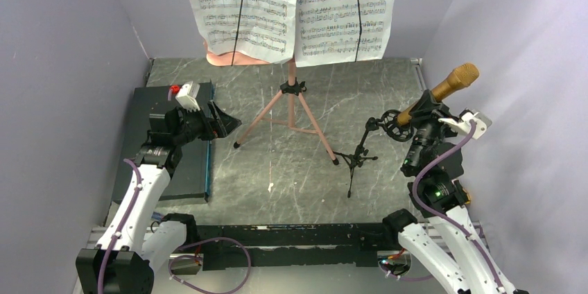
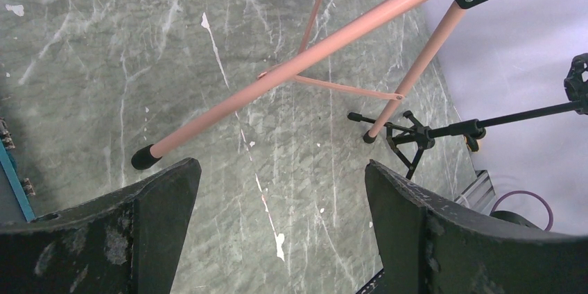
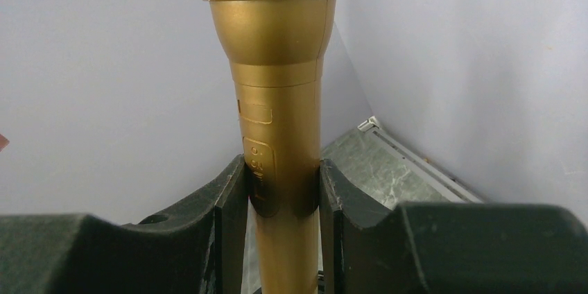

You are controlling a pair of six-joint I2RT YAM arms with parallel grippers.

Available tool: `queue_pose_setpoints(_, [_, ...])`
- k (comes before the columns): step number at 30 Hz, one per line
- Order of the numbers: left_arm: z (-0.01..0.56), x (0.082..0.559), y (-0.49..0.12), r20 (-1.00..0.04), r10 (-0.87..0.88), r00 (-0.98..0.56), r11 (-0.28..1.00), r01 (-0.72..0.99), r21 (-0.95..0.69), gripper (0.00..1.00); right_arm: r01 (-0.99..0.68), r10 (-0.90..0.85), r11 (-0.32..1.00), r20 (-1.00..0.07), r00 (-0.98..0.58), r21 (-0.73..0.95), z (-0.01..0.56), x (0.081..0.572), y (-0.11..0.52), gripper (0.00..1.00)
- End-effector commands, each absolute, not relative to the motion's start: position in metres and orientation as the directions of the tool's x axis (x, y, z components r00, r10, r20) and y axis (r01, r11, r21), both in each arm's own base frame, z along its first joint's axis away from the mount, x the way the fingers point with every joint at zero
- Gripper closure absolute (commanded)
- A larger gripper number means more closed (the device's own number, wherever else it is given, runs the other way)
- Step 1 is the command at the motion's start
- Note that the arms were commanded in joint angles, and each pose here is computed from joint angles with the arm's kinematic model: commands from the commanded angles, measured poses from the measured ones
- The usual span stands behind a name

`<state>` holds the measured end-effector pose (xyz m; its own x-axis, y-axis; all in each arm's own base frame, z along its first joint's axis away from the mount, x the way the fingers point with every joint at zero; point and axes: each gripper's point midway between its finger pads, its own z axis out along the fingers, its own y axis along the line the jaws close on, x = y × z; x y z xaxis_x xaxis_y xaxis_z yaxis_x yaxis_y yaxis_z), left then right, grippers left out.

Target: Set up the instrument practice props

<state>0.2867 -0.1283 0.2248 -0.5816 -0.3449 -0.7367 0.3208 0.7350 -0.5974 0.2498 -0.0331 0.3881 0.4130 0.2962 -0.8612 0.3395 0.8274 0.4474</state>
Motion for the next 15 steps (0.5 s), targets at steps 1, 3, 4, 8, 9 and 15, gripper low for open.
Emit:
queue_pose_setpoints(1, [0.235, 0.287, -0.131, -0.754, -0.35, -0.556, 0.718, 0.358, -0.597, 0.06, 0.282, 0.336, 0.841, -0.854, 0.397, 0.462, 0.393, 0.254, -0.022, 1.0])
queue_pose_setpoints(3, [0.236, 0.287, -0.131, -0.755, -0.35, -0.555, 0.718, 0.359, -0.597, 0.06, 0.289, 0.332, 0.843, -0.861, 0.385, 0.454, 0.388, 0.255, -0.022, 1.0])
queue_pose_setpoints(4, [0.236, 0.287, -0.13, -0.755, -0.35, -0.554, 0.718, 0.358, -0.596, 0.06, 0.289, 0.332, 0.844, -0.863, 0.382, 0.452, 0.386, 0.256, -0.021, 1.0])
queue_pose_setpoints(8, [0.236, 0.287, -0.131, -0.755, -0.351, -0.554, 0.717, 0.359, -0.597, 0.06, 0.291, 0.328, 0.849, -0.87, 0.367, 0.442, 0.377, 0.257, -0.02, 1.0])
queue_pose_setpoints(9, [0.235, 0.287, -0.131, -0.754, -0.351, -0.556, 0.717, 0.358, -0.598, 0.06, 0.292, 0.325, 0.85, -0.873, 0.363, 0.438, 0.375, 0.257, -0.02, 1.0])
queue_pose_setpoints(15, [0.235, 0.288, -0.131, -0.751, -0.354, -0.558, 0.714, 0.358, -0.602, 0.06, 0.307, 0.297, 0.866, -0.899, 0.322, 0.396, 0.366, 0.26, -0.018, 1.0])
